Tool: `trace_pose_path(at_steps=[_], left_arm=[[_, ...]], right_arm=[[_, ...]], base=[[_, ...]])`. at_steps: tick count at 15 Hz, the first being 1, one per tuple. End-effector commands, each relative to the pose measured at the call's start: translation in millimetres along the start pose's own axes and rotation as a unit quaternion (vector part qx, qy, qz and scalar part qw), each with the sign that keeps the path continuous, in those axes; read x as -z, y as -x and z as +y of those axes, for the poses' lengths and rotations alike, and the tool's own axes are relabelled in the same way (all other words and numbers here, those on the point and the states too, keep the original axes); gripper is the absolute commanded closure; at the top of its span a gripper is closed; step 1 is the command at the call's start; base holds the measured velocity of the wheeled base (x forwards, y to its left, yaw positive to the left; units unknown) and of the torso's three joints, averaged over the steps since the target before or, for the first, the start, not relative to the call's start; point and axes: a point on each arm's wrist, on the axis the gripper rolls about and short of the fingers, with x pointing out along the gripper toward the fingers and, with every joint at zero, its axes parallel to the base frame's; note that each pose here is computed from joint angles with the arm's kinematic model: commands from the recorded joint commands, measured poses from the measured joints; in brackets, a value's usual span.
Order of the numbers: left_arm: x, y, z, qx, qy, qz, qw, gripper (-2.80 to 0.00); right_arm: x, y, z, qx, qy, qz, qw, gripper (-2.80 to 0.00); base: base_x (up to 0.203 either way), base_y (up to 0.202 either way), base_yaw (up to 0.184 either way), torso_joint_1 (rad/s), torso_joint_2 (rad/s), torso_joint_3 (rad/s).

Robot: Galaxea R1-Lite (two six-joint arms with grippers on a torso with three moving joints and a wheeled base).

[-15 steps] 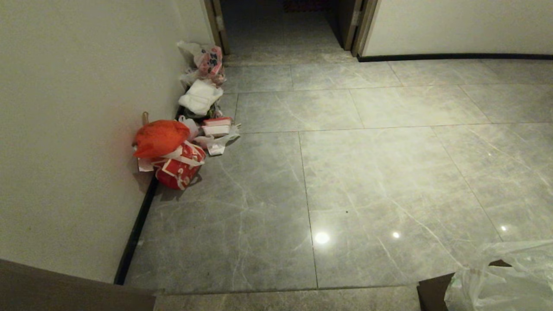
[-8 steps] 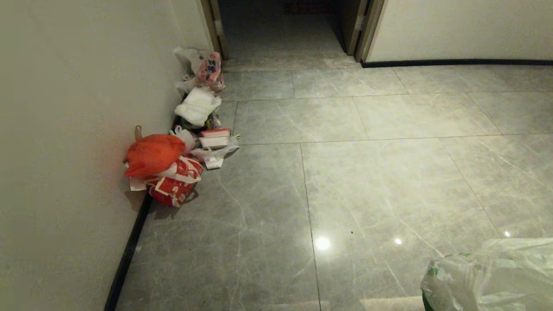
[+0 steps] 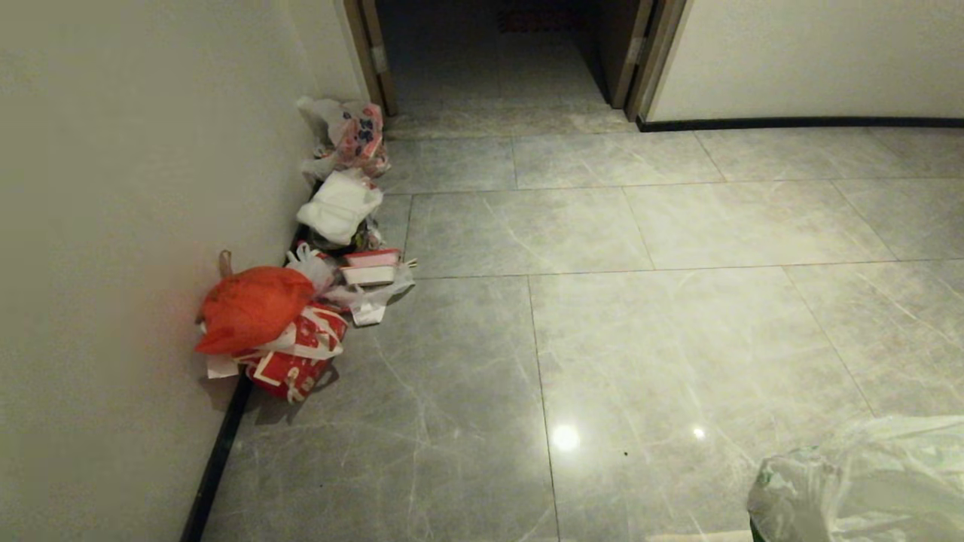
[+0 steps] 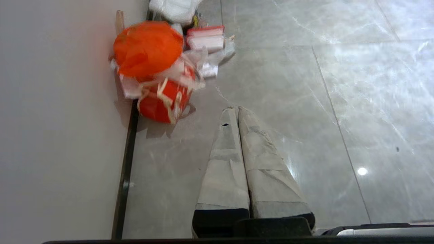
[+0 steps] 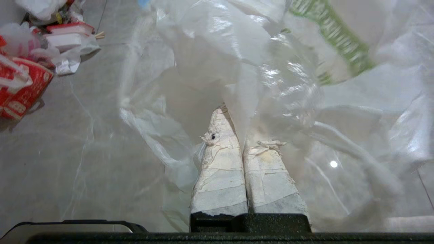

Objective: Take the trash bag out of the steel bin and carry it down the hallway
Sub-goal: Put the trash bag at the door

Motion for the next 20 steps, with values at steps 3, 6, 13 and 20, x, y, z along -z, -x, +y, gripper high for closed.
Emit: trace_pose_path(at_steps=[3, 6, 13, 20], left_arm=[[0.1, 0.0, 0.0, 0.000, 0.000, 0.000, 1.0000, 0.00], [0.1, 0.0, 0.0, 0.000, 0.000, 0.000, 1.0000, 0.00], [0.1, 0.0, 0.0, 0.000, 0.000, 0.000, 1.0000, 0.00], [0.0, 0.0, 0.0, 0.000, 0.000, 0.000, 1.0000, 0.00]], right_arm=[[0.0, -0.1, 0.0, 0.000, 0.000, 0.001, 1.000, 0.00], [0.0, -0.1, 0.0, 0.000, 0.000, 0.001, 1.000, 0.00], [0.0, -0.1, 0.0, 0.000, 0.000, 0.001, 1.000, 0.00], [0.0, -0.1, 0.0, 0.000, 0.000, 0.001, 1.000, 0.00]], base=[[0.201, 0.000, 0.002, 0.000, 0.00, 0.001], [0.194, 0.000, 0.000, 0.001, 0.00, 0.002], [0.193, 0.000, 0.001, 0.002, 0.00, 0.003], [0.186, 0.000, -0.001, 0.002, 0.00, 0.001]])
